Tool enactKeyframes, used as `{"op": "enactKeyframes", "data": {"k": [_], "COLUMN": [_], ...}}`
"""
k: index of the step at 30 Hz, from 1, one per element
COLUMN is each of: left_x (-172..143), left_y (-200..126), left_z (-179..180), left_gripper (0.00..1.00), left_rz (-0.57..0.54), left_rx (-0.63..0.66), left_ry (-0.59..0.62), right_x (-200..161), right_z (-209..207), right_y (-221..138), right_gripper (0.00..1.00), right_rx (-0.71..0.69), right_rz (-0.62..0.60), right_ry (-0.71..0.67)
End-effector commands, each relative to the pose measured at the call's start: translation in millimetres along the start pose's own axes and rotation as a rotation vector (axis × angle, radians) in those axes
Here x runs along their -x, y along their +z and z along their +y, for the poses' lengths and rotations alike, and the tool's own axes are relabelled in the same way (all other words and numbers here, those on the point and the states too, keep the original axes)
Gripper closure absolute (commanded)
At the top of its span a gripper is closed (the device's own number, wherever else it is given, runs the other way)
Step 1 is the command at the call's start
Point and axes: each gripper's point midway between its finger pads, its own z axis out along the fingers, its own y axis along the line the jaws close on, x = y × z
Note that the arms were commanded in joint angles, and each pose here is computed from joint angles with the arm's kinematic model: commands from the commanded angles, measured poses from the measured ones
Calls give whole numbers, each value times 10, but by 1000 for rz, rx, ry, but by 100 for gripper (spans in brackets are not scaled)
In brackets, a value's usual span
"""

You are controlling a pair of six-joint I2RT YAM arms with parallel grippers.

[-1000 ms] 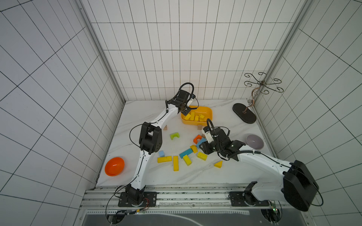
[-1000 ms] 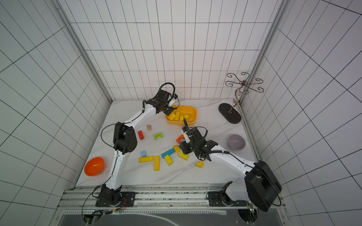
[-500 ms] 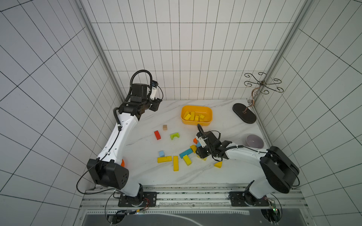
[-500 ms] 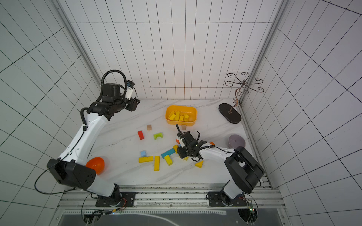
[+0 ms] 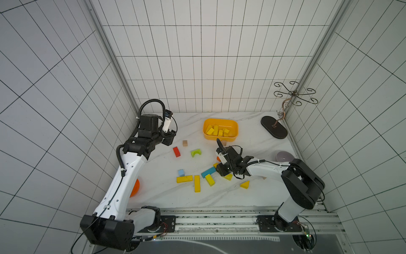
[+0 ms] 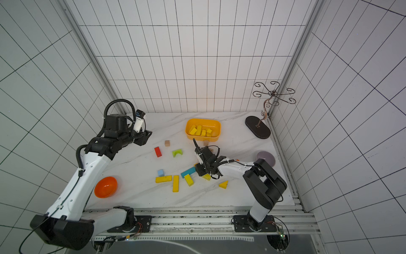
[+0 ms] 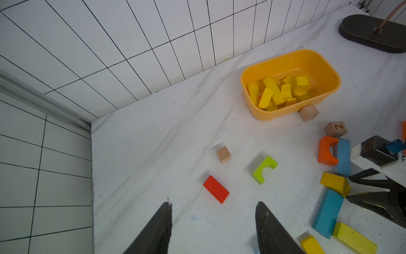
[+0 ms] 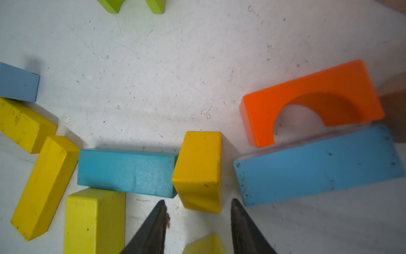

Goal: Pick out the yellow building blocks
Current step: Pick up the building block from the center of the board.

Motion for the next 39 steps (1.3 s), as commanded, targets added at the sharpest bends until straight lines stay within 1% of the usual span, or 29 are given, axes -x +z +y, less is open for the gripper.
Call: {"op": "enactKeyframes", "data": {"k": [1, 14, 19, 22, 31, 36, 39], "left_x": [-76, -325, -318, -312, -420, -502, -518], "left_y": [-19, 46, -23, -66, -150, -170, -204], "left_z": [-23, -97, -106, -135, -199, -224, -237], "left_gripper": [41, 41, 41, 41, 41, 41, 41], "left_rz": [3, 48, 50, 56, 87, 123, 134], "left_rx": [-11, -36, -39, -55, -78, -90, -95], "left_ry": [-9, -26, -6, 4, 24, 33, 37], "right_x": [376, 444, 425, 382, 170, 147, 137], "right_z": [109, 72, 100, 92, 34, 3, -9], "right_y": [-21, 120, 161, 158, 170, 169, 155], "right_gripper": [52, 52, 53, 56, 55, 62, 68], "right_rx": [6, -28, -14, -21, -55, -88, -96], "right_rz": [-70, -49, -30, -20, 29, 40, 42], "right_ry": [-28, -51, -58, -60, -80, -95, -101]}}
